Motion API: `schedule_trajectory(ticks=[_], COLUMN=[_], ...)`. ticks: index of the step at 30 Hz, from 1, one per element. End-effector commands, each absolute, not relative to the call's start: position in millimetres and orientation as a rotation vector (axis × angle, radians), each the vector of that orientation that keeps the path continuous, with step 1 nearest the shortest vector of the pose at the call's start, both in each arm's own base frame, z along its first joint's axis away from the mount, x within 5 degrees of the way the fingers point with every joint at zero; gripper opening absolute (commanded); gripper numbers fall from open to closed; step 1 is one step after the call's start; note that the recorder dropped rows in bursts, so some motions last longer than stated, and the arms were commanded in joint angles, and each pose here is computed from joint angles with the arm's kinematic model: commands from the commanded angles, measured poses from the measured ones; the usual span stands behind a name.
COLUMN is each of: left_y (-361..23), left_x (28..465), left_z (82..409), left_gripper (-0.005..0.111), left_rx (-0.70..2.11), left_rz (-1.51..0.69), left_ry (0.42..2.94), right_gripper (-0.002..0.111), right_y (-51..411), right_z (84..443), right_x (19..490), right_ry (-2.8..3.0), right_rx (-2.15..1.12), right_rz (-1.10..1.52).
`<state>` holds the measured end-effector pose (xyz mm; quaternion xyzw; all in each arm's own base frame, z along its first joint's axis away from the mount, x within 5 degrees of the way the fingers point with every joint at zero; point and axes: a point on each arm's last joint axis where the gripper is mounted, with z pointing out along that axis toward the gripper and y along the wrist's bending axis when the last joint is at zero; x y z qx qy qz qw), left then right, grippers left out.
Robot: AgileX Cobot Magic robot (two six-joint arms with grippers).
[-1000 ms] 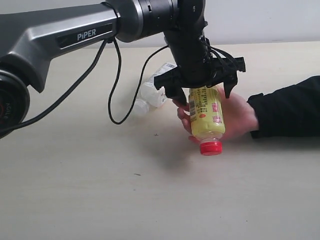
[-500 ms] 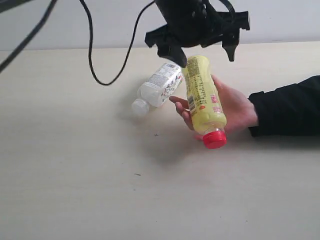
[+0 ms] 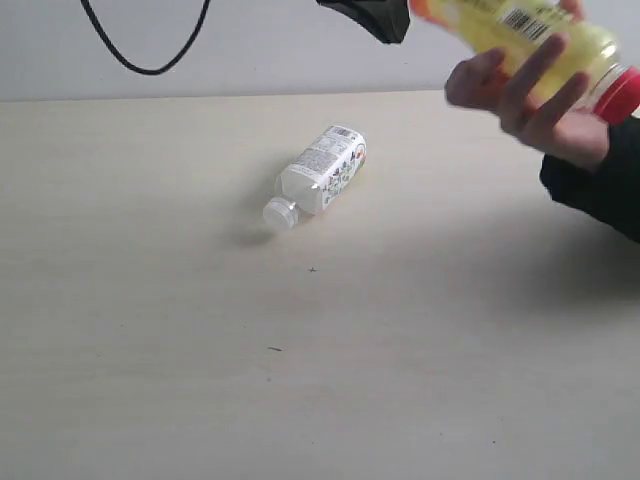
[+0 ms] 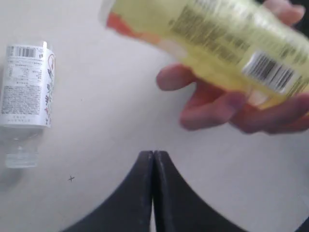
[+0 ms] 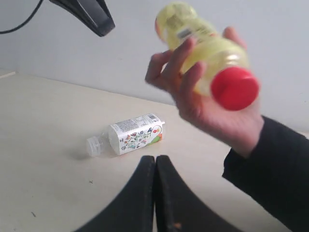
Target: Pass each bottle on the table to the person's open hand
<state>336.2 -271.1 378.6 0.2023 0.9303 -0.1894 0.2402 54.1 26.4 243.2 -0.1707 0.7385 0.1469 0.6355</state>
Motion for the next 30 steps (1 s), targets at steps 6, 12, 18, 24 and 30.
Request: schedule_trajectory(ticks=[6, 12, 18, 24, 30], left_y=[-216, -182, -131, -85, -66], left_x=[267, 193, 124, 82, 64], left_z=[447, 454, 408, 344, 291], left_gripper=[0.0, 0.0, 0.0, 0.0, 0.0], left_rx=[0.663, 0.713, 0.69, 0.611, 0.602], left_rz=[-0.49, -0.579, -0.65, -0.668, -0.665], left_ry=[2.374, 2.1, 1.866, 1.648, 1.641], right_gripper=[0.0, 0.0, 0.0, 0.0, 0.0], right_y=[26, 26, 26, 26, 26], right_z=[243, 243, 243, 243, 243], right_x=[54, 54, 54, 54, 54], right_ry=[1.682, 1.682, 1.682, 1.682, 1.682], right_rx=[-0.387, -0.387, -0.387, -0.387, -0.387], right_rz=[0.335, 0.335, 0.335, 0.335, 0.335])
